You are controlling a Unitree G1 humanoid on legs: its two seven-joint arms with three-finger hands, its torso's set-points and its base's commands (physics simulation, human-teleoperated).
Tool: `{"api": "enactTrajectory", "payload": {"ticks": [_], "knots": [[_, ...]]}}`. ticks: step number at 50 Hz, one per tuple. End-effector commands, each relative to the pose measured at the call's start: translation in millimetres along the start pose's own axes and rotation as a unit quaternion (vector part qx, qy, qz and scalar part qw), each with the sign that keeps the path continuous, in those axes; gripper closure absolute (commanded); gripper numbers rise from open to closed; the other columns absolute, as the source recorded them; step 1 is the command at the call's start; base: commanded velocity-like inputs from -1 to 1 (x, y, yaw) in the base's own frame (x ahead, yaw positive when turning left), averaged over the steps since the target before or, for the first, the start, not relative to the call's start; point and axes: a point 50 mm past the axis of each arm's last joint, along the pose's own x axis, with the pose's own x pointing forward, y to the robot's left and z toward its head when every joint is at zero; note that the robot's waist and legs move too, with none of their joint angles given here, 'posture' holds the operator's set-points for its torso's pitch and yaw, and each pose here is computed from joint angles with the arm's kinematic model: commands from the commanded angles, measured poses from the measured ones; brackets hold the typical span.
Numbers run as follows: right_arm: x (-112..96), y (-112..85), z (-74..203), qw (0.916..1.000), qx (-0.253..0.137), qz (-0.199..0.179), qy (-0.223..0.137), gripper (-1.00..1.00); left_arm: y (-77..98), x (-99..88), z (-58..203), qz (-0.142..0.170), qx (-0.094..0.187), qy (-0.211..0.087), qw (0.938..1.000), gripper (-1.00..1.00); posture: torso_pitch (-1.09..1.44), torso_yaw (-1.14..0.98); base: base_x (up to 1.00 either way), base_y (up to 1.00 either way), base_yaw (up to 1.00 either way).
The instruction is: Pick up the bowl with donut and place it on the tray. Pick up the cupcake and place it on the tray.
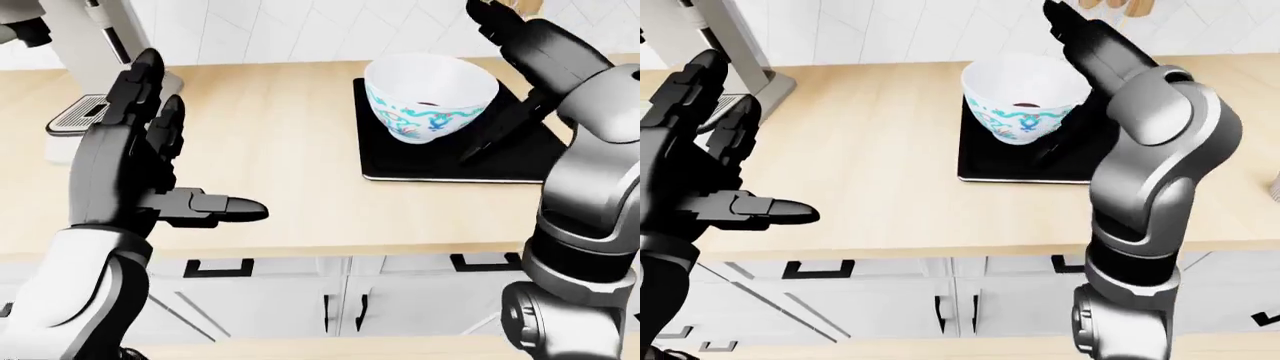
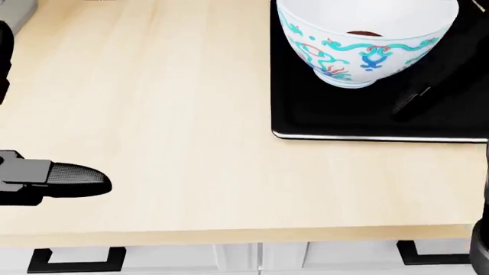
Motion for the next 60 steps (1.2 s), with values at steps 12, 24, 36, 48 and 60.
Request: {"api": "enactTrajectory", "payload": {"ticks": [12,24,36,48,60], "knots": [[-6,-9.6,2,0.9992,0.005,-0.036,-0.016,-1.0,2.3,-0.5,11,0.008,0.006,-0.034,0.9994,-1.0,0.0,0.0,-0.03,-0.36,0.0],[-7,-8.2,2,0.9992,0.006,-0.035,-0.019,-1.0,2.5,-3.4,14,0.01,0.007,-0.035,0.9993,-1.0,0.0,0.0,-0.1,-0.4,0.0],[-5,-3.2,4,0.9992,0.006,-0.031,-0.024,-1.0,5.8,-3.1,12,0.012,0.007,-0.035,0.9993,-1.0,0.0,0.0,-0.1,-0.12,0.0],[-5,0.0,-1,0.9992,0.012,-0.031,-0.021,-1.0,4.5,-2.7,10,0.011,0.006,-0.033,0.9994,-1.0,0.0,0.0,-0.1,-0.34,0.0],[-5,2.5,-2,0.9991,0.013,-0.034,-0.023,-1.0,4.5,-2.8,10,0.011,0.006,-0.032,0.9994,-1.0,0.0,0.0,-0.08,-0.41,0.0]]}}
